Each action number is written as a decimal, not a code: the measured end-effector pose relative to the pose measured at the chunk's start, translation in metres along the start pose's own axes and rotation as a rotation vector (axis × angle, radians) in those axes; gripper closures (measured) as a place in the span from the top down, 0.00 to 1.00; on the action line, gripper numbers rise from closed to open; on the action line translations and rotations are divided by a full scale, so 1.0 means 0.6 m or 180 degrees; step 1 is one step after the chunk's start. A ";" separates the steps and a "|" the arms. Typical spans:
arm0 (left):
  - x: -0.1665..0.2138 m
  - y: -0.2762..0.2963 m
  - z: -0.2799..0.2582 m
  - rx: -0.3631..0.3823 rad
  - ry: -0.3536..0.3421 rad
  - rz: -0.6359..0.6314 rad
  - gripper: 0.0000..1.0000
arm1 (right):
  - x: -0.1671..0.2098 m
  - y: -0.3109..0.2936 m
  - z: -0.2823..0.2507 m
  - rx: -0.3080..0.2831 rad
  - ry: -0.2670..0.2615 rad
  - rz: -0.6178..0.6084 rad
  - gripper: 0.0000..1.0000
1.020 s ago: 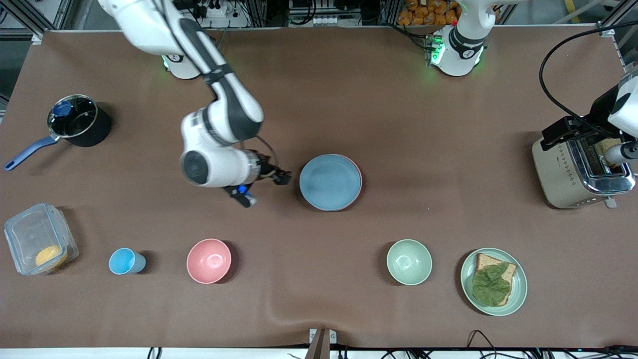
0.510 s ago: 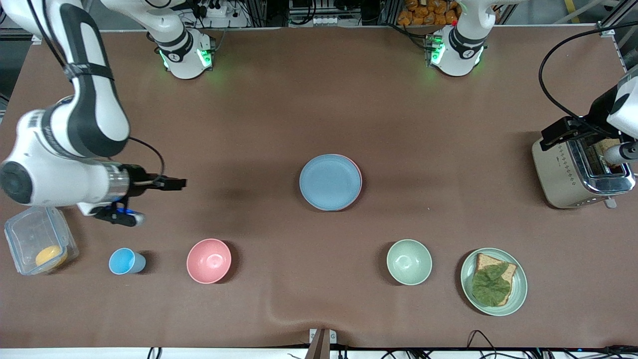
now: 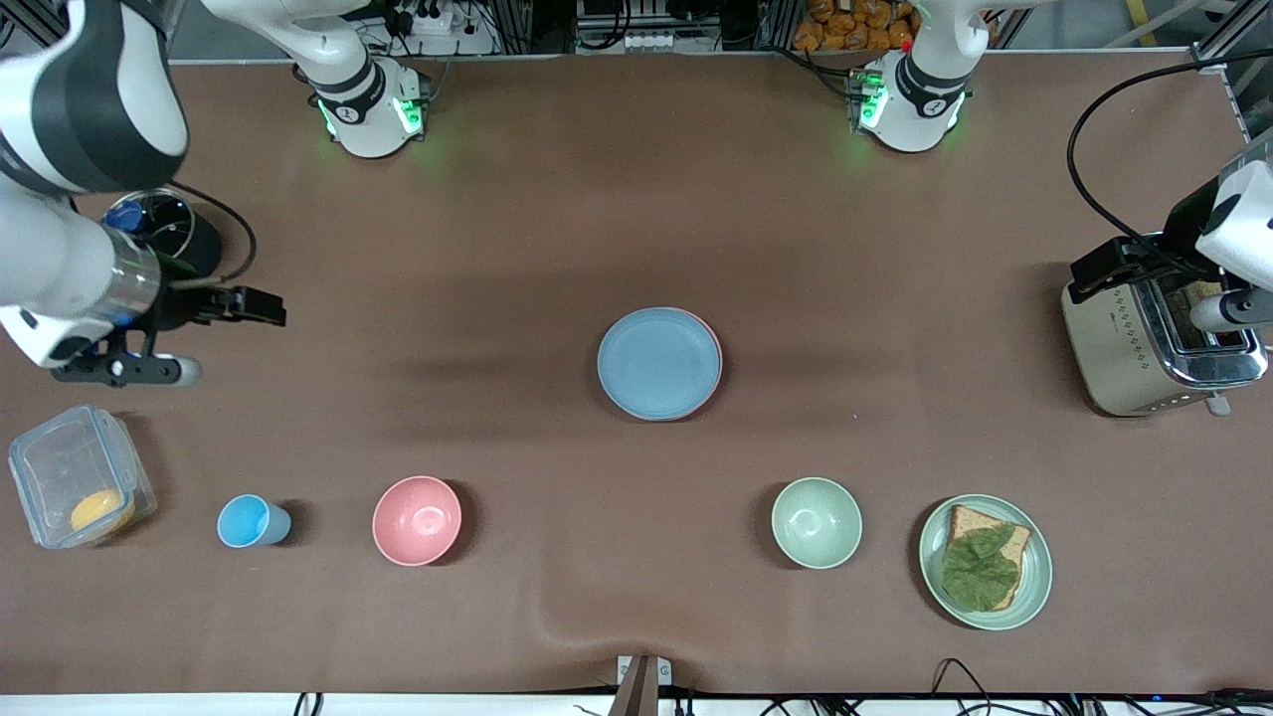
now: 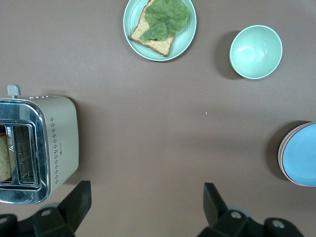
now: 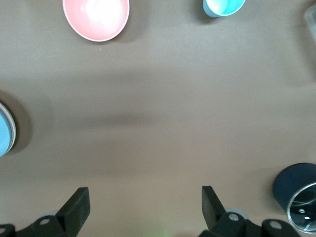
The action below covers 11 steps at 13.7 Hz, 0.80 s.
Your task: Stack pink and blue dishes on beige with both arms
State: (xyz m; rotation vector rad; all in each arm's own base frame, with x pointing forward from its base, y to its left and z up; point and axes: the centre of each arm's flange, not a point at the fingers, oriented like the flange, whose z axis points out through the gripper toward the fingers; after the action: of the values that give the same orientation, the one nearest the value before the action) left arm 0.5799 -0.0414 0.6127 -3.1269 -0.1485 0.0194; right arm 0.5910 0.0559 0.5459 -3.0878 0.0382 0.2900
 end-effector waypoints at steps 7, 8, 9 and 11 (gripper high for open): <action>0.002 -0.003 0.000 0.0000 0.0001 -0.0010 1.00 | -0.089 0.063 -0.108 0.0020 0.0216 0.0014 1.00; 0.002 -0.004 0.000 0.0000 0.0003 -0.0015 1.00 | -0.092 0.067 -0.110 -0.0026 0.0226 -0.0055 1.00; 0.002 -0.005 0.000 0.0000 0.0005 -0.0019 1.00 | -0.091 0.069 -0.108 -0.0074 0.0228 -0.0122 1.00; 0.002 -0.005 -0.001 0.0000 0.0007 -0.0017 1.00 | -0.088 0.082 -0.104 -0.0142 0.0231 -0.0248 1.00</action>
State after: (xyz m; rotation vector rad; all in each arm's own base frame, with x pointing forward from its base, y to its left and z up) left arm 0.5808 -0.0383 0.6132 -3.1265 -0.1570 0.0161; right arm 0.5492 0.0055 0.6153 -3.1334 -0.0874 0.1781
